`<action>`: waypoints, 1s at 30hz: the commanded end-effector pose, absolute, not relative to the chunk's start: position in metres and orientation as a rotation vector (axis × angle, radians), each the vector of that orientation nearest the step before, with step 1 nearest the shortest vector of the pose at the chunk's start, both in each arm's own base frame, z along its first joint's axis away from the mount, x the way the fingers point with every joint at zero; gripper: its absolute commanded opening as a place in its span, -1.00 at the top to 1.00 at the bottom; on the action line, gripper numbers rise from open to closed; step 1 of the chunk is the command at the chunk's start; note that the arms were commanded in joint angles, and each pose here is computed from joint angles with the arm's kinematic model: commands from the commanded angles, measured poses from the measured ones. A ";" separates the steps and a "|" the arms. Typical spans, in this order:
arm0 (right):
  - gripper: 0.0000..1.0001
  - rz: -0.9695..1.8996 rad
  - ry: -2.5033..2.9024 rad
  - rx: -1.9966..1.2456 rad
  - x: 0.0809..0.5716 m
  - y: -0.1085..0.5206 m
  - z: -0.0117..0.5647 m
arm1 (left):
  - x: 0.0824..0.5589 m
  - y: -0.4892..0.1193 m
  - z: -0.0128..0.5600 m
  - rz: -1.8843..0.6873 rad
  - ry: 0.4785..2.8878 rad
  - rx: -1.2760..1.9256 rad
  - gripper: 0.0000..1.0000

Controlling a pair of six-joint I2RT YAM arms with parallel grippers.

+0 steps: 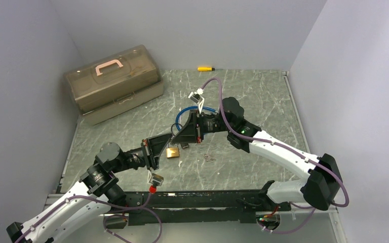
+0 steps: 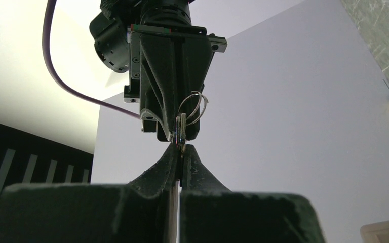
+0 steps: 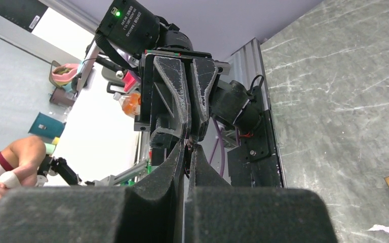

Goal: Unlock with the key

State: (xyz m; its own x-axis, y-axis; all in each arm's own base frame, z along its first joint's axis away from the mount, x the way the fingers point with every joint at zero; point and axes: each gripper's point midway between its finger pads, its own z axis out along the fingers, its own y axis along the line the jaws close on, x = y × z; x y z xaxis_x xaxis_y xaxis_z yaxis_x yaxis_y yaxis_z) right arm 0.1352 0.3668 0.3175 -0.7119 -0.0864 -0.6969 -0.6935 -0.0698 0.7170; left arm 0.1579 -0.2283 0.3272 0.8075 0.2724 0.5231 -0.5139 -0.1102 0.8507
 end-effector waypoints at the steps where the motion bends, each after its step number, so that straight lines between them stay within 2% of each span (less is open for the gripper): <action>1: 1.00 1.835 1.638 -0.858 0.136 0.359 0.343 | 0.156 -0.224 0.350 0.787 -0.261 1.501 0.67; 2: 1.00 1.829 1.633 -0.852 0.137 0.356 0.346 | 0.158 -0.222 0.349 0.779 -0.240 1.506 0.22; 3: 1.00 1.817 1.636 -0.848 0.139 0.352 0.347 | 0.159 -0.220 0.350 0.766 -0.211 1.509 -0.12; 4: 1.00 1.798 1.644 -0.848 0.141 0.349 0.346 | 0.161 -0.217 0.351 0.748 -0.168 1.513 -0.33; 7: 1.00 1.682 1.711 -0.868 0.144 0.338 0.336 | 0.171 -0.205 0.348 0.649 0.029 1.580 -0.72; 10: 1.00 1.600 1.759 -0.899 0.143 0.331 0.327 | 0.168 -0.192 0.357 0.469 0.247 1.598 -0.97; 19: 1.00 1.416 1.777 -1.026 0.142 0.330 0.326 | 0.121 -0.209 0.356 -0.436 0.956 1.643 -0.99; 26: 1.00 1.259 1.777 -1.125 0.134 0.333 0.329 | 0.095 -0.226 0.336 -0.870 1.225 1.538 -0.96; 30: 1.00 1.178 1.800 -1.159 0.131 0.330 0.325 | 0.100 -0.224 0.349 -1.049 1.286 1.412 -0.73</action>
